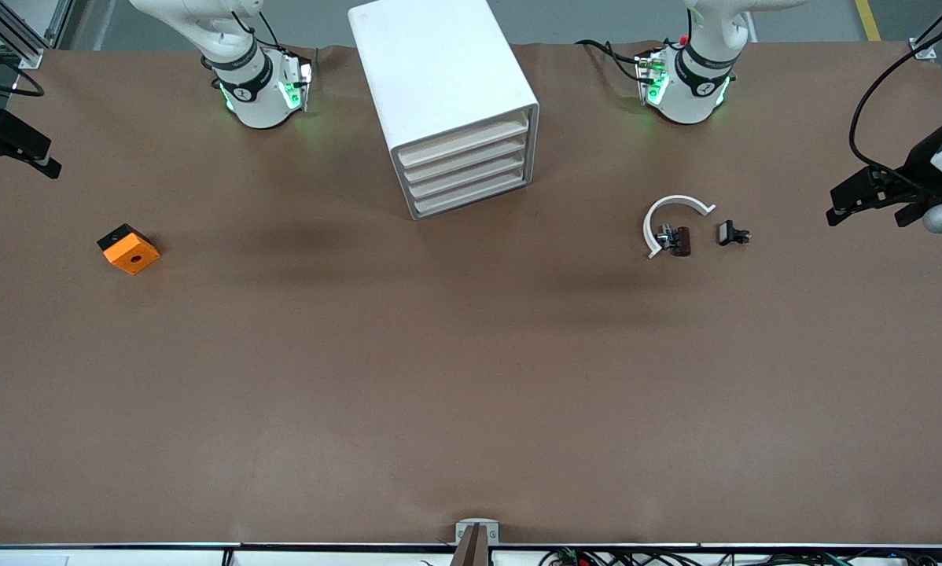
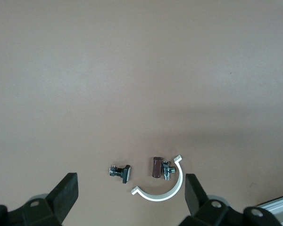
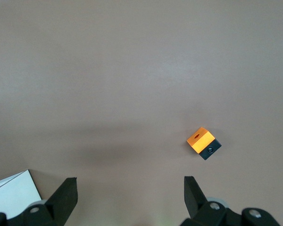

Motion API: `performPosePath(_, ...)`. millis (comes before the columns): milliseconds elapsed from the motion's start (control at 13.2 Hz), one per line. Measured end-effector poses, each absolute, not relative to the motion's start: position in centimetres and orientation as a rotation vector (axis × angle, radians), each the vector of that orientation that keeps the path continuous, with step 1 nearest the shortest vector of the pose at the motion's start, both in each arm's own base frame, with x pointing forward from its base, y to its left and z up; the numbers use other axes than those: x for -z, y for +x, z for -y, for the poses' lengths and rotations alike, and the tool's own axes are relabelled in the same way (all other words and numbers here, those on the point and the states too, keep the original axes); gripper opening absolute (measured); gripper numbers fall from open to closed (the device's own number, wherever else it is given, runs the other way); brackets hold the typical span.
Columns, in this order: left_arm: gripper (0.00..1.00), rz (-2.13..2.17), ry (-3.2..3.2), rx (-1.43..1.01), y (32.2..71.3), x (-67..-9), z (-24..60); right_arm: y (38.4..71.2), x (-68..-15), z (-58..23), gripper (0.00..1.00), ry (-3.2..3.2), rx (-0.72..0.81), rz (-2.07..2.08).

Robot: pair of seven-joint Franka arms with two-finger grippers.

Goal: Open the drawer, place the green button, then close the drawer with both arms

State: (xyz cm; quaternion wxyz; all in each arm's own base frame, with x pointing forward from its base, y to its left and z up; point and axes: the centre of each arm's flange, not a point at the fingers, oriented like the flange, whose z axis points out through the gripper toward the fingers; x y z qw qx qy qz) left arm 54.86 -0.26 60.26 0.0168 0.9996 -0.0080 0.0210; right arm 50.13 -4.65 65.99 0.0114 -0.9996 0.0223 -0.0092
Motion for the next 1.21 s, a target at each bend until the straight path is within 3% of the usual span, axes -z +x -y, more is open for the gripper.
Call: performPosePath(1210,1.0,0.053,3.124,-0.15,54.8,-63.7,3.4,50.1,-66.0,4.3,1.0,-3.118,0.026,-0.061)
